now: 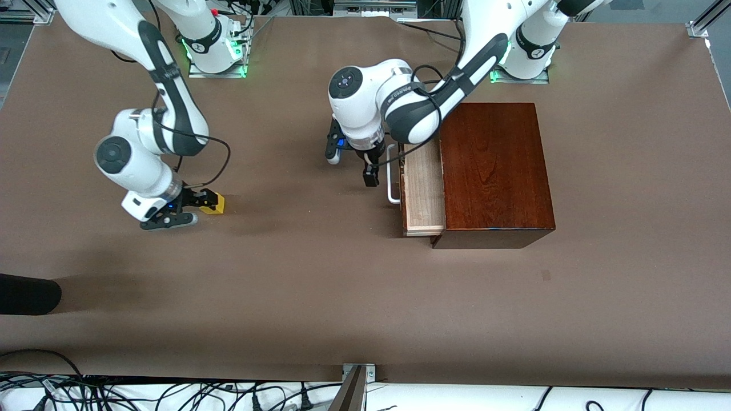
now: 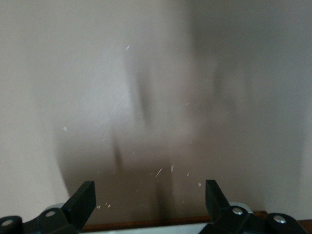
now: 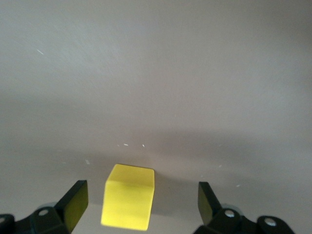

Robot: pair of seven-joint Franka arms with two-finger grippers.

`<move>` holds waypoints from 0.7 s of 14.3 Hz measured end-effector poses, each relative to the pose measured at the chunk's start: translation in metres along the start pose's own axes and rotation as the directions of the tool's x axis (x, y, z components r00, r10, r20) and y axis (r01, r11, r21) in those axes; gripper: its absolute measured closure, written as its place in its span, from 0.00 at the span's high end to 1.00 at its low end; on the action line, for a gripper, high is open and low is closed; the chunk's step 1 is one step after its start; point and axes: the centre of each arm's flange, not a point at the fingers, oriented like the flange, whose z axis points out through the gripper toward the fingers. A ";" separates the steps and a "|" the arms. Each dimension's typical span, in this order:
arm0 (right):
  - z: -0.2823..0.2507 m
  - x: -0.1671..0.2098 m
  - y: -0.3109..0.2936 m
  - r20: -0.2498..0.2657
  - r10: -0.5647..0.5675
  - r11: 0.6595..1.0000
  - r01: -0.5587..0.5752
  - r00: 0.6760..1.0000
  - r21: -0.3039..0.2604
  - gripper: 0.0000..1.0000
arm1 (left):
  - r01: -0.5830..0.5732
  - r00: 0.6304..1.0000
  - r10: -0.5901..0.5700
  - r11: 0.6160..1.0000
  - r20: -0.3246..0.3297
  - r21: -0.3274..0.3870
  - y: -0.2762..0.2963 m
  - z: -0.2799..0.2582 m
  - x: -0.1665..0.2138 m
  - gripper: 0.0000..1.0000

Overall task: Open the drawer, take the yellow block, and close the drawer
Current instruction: 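Place the cube with the right gripper while the left gripper pushes the drawer, then push the drawer fully shut with the left gripper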

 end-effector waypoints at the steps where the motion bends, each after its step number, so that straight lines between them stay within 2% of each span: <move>1: -0.027 0.005 0.000 -0.015 -0.011 1.000 0.011 1.000 0.010 1.00 | 0.010 1.000 -0.010 1.000 0.005 -0.001 -0.005 0.002 -0.005 1.00; 4: -0.116 0.013 0.002 -0.049 -0.026 0.999 0.028 0.998 0.043 1.00 | 0.024 0.999 -0.024 1.000 0.026 -0.015 -0.006 0.004 -0.010 1.00; 5: -0.143 0.011 0.002 -0.042 -0.032 0.998 0.034 0.999 0.055 1.00 | 0.029 0.998 -0.027 0.999 0.054 -0.030 -0.006 0.006 -0.013 1.00; 10: -0.251 0.002 -0.002 0.050 -0.067 0.993 0.062 0.996 0.103 1.00 | 0.086 0.980 -0.065 0.991 0.190 -0.103 -0.015 0.011 -0.047 1.00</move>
